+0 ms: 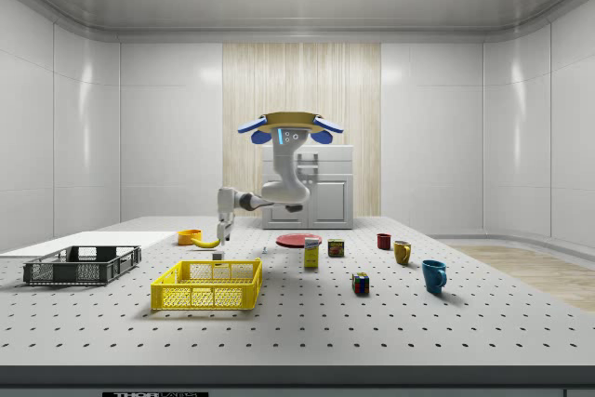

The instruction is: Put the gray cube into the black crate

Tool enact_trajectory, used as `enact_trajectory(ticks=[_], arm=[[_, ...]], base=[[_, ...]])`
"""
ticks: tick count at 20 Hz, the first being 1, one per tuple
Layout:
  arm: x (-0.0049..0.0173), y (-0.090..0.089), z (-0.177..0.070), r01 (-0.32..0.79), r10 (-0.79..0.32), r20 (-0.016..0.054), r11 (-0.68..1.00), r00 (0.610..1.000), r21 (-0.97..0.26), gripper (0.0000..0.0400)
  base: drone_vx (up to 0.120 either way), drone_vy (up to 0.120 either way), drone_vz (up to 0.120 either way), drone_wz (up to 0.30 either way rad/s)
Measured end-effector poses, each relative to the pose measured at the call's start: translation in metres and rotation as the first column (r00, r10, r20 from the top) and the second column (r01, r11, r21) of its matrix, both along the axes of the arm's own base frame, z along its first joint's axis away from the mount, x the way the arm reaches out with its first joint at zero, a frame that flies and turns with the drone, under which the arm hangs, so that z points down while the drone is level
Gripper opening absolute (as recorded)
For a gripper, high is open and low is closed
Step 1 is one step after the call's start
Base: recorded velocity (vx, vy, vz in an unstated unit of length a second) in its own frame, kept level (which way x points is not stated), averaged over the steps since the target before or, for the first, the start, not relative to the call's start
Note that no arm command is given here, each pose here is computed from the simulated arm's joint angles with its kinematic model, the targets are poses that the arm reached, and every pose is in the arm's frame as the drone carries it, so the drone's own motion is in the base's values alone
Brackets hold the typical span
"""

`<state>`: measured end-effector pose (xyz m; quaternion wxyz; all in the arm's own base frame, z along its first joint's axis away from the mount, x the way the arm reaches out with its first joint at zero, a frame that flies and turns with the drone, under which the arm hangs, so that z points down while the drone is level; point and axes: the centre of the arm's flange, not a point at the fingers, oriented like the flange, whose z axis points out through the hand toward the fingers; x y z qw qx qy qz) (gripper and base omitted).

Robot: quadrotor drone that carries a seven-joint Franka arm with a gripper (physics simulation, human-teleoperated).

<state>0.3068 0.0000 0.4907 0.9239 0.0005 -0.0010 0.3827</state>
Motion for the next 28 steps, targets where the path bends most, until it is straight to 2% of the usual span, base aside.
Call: enact_trajectory(ticks=[5,18,19,23,28], arm=[[0.0,0.0,0.001,0.0,0.0,0.0,1.0,1.0,0.0,0.04],[0.0,0.0,0.047,0.0,0.0,0.0002,1.0,1.0,0.0,0.04],[0.0006,0.0,0.05,0.0,0.0,0.0002,1.0,1.0,0.0,0.04],[0.0058,0.0,0.058,0.0,0.0,0.0002,1.0,1.0,0.0,0.04],[0.0086,0.001,0.067,0.0,0.0,0.0002,1.0,1.0,0.0,0.04]], base=[[0.104,0.0,0.0,0.0],[0.0,0.0,0.0,0.0],[0.0,0.0,0.0,0.0],[0.0,0.0,0.0,0.0],[0.0,0.0,0.0,0.0]])
